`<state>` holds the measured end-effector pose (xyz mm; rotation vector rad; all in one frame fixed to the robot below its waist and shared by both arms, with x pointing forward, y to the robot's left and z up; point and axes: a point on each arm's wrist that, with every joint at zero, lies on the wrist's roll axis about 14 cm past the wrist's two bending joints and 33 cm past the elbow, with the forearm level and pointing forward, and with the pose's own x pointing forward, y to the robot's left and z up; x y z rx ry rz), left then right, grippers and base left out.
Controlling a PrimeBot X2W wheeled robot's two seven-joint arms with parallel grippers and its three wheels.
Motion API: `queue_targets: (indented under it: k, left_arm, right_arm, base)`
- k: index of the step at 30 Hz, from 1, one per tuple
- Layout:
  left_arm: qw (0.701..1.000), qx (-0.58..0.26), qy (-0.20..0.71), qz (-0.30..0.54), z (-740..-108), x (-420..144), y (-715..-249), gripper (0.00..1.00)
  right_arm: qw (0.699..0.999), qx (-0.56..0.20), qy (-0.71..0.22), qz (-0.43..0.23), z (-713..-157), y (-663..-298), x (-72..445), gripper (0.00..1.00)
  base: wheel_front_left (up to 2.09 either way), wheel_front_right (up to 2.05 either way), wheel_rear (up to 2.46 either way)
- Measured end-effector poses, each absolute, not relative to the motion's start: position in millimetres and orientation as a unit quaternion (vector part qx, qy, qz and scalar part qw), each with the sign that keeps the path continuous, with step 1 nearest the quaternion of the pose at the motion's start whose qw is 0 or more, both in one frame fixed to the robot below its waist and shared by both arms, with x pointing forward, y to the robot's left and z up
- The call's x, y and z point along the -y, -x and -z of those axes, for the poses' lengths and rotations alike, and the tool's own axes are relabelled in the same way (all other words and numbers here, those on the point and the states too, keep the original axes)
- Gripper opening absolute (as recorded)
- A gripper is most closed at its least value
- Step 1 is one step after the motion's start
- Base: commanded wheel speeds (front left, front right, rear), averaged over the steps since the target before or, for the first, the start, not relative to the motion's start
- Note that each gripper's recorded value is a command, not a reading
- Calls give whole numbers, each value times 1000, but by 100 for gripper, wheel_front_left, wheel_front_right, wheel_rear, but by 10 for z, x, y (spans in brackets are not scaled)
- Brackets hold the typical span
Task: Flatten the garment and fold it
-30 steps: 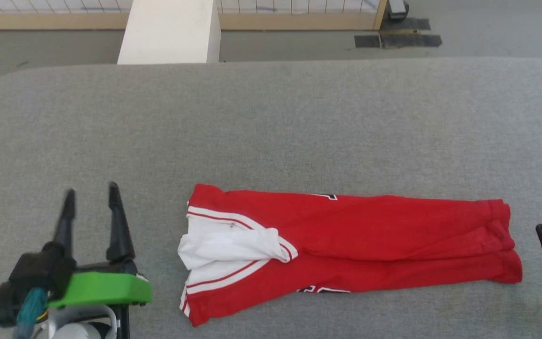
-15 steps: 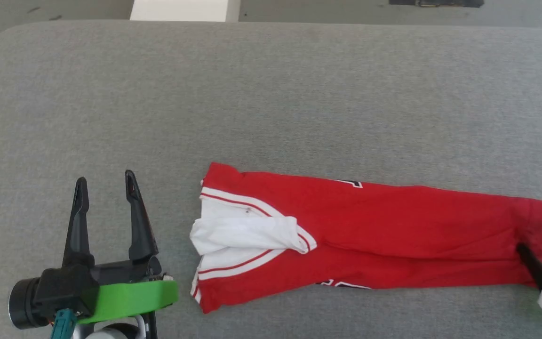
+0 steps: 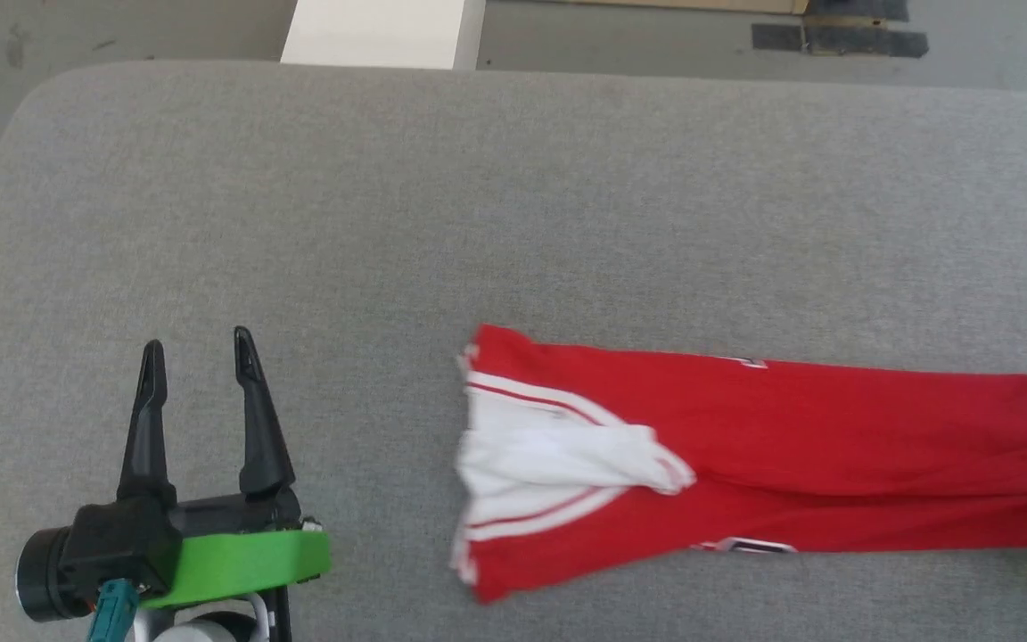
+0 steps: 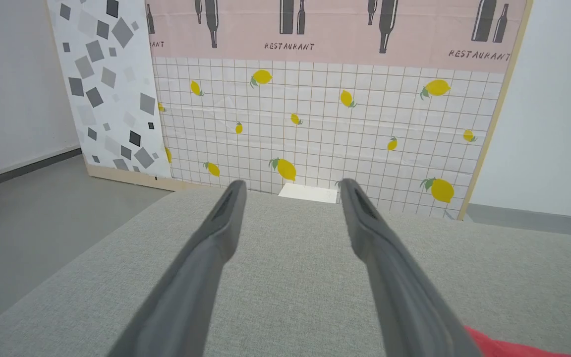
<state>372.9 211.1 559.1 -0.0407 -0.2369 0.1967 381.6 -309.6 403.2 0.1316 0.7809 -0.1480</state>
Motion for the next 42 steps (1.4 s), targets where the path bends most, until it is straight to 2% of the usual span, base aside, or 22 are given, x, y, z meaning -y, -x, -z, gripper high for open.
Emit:
queue_targets:
  k: [6,10,17,26,34,42]
  left_arm:
    - [989,115,30,-91,-5573,-2064,-3670,100]
    - [989,117,35,-84,-5586,-2029,-3636,100]
    - [990,116,44,-73,-5584,-1962,-3563,100]
    - [990,112,51,-74,-5562,-1965,-3469,100]
    - [989,105,49,-88,-5515,-2066,-3411,100]
    - [989,90,50,-108,-5420,-2167,-3370,100]
  right_arm:
    - [923,-359,-21,135,-4350,-3678,3619,0]
    - [929,-350,-21,117,-4479,-3662,3501,0]
    - [931,-359,-50,-36,-4587,-3668,2441,0]
    - [916,-338,-37,-212,-4854,-3753,1295,0]
    - [891,-343,-11,-298,-4814,-3881,653,0]
    - [863,-386,3,-325,-4406,-3958,238,0]
  base:
    - [0,0,0]
    - [0,0,0]
    - [0,0,0]
    - [0,0,0]
    - [0,0,0]
    - [0,0,0]
